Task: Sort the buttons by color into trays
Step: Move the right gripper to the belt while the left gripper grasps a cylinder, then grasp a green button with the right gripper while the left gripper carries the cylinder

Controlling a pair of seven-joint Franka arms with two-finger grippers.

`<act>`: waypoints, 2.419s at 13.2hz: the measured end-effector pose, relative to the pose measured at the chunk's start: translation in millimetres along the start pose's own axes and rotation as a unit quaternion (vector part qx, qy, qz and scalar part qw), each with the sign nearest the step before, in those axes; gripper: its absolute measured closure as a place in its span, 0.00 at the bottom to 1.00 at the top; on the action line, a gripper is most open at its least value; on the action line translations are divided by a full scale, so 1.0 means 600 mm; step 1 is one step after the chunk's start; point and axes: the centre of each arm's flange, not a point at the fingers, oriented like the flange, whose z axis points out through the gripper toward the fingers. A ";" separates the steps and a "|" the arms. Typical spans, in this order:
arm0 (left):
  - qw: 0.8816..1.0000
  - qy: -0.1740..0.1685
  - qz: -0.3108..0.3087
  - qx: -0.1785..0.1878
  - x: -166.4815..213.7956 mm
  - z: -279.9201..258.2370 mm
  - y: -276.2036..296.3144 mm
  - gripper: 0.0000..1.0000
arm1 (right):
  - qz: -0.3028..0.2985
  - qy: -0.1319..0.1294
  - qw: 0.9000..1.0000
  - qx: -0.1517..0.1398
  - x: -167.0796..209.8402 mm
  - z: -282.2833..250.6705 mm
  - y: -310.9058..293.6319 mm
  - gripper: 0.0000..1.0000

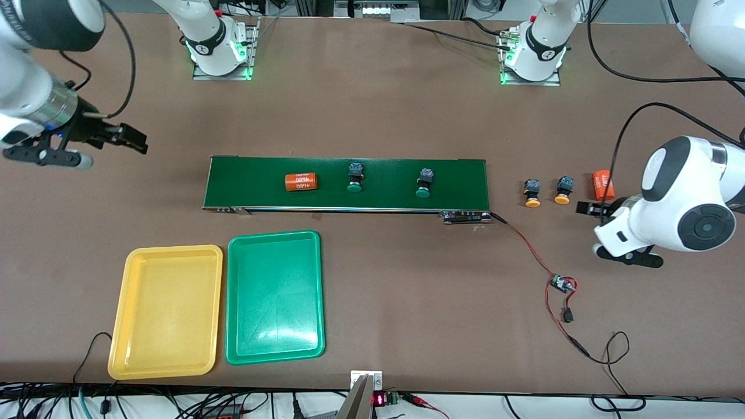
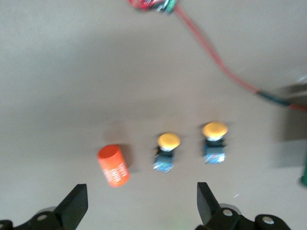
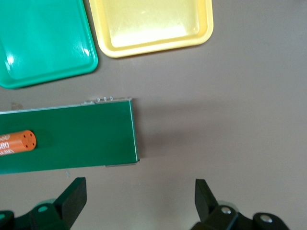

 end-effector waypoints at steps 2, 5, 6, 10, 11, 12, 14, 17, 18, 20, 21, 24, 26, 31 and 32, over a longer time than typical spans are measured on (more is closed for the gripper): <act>1.000 0.000 -0.005 0.009 -0.017 0.050 -0.050 0.00 | -0.003 0.010 1.000 0.004 -0.053 0.036 -0.011 0.00; 0.998 0.050 -0.005 0.029 -0.074 0.182 -0.111 0.00 | 0.003 0.023 1.000 0.006 -0.096 0.065 -0.110 0.00; 0.997 0.065 -0.006 0.030 -0.103 0.233 -0.128 0.00 | -0.001 0.028 1.000 0.007 -0.105 0.074 -0.153 0.00; 0.996 0.092 -0.012 0.013 -0.171 0.360 -0.127 0.00 | -0.010 0.032 0.999 0.007 -0.130 0.142 -0.300 0.00; 0.995 0.095 -0.017 0.002 -0.172 0.368 -0.117 0.00 | -0.005 0.034 0.999 0.008 -0.138 0.162 -0.336 0.00; 0.995 0.097 -0.020 -0.005 -0.172 0.372 -0.108 0.00 | -0.004 0.034 0.999 0.009 -0.146 0.181 -0.368 0.00; 0.994 0.108 -0.017 -0.006 -0.168 0.378 -0.097 0.00 | -0.014 0.031 0.999 0.006 -0.157 0.209 -0.416 0.00; 0.994 0.107 -0.014 -0.009 -0.166 0.403 -0.096 0.04 | -0.011 0.019 1.000 -0.003 -0.156 0.242 -0.460 0.00; 0.995 0.103 -0.013 -0.011 -0.165 0.412 -0.096 0.04 | -0.008 0.015 1.000 -0.007 -0.156 0.254 -0.472 0.00; 0.995 0.095 -0.011 -0.014 -0.163 0.429 -0.096 0.24 | 0.023 0.014 1.000 -0.008 -0.152 0.266 -0.501 0.00; 0.995 0.095 -0.011 -0.014 -0.163 0.432 -0.096 0.37 | 0.036 0.016 0.999 -0.007 -0.149 0.267 -0.519 0.00; 0.994 0.111 -0.014 -0.008 -0.157 0.407 -0.105 0.49 | 0.036 0.021 0.999 -0.007 -0.134 0.272 -0.547 0.00; 0.994 0.110 -0.009 -0.002 -0.157 0.364 -0.106 0.49 | 0.019 0.022 1.000 -0.009 -0.128 0.278 -0.548 0.00; 0.993 0.081 0.081 0.024 -0.126 0.168 0.012 0.49 | 0.014 0.025 1.000 -0.007 -0.119 0.302 -0.551 0.00; 0.989 0.081 0.122 0.031 -0.118 0.141 0.060 0.49 | 0.014 0.024 1.000 -0.008 -0.115 0.320 -0.553 0.00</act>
